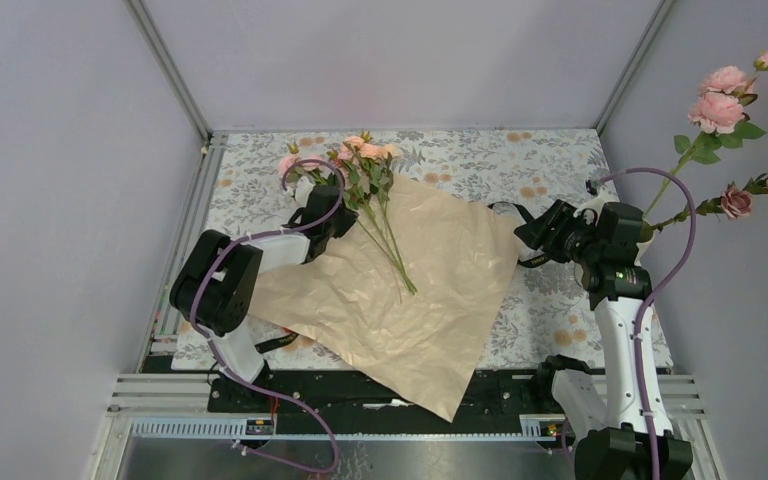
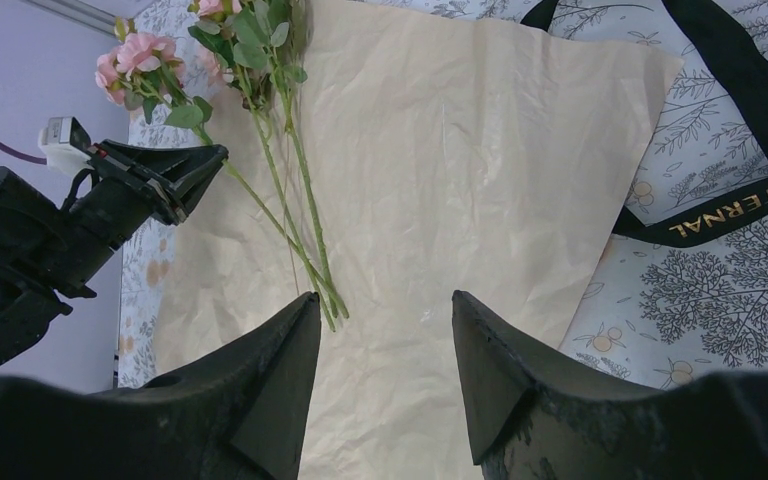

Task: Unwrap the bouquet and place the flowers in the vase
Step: Pick up the fake flower from the wrapping paper.

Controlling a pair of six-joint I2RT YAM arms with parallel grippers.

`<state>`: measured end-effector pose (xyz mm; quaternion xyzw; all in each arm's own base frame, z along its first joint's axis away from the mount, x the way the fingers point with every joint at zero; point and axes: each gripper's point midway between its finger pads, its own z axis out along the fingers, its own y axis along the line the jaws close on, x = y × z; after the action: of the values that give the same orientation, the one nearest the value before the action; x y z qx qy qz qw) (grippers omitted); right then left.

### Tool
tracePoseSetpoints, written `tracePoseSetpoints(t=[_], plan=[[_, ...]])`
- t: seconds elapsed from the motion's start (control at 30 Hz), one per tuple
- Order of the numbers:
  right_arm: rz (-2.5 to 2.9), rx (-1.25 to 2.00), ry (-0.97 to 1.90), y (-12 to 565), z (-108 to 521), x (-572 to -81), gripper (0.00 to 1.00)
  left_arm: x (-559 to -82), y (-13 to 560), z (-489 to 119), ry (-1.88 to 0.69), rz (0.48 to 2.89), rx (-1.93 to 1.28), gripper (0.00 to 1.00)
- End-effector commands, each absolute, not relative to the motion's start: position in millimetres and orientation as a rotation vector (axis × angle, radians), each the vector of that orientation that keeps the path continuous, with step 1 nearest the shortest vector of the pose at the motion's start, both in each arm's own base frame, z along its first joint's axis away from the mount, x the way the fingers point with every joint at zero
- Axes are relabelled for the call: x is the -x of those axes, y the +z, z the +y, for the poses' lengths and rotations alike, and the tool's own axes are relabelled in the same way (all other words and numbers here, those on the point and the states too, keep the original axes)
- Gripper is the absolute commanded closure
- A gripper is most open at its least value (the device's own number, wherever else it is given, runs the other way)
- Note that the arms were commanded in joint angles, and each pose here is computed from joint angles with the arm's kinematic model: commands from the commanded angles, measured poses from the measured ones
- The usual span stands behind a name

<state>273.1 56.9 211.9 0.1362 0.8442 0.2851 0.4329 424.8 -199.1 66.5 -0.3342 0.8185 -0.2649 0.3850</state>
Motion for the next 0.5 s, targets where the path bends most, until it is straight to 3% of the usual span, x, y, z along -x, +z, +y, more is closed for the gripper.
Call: tracePoseSetpoints(t=[0.0,0.47], plan=[[2.084,-0.282,0.727,222,63,-268,0.42,-428,93,-187,-0.620,2.007,0.795,1.00],[2.073,-0.274,0.731,228,65,-264,0.42,-402,122,-166,-0.383,1.971,0.604,1.00]])
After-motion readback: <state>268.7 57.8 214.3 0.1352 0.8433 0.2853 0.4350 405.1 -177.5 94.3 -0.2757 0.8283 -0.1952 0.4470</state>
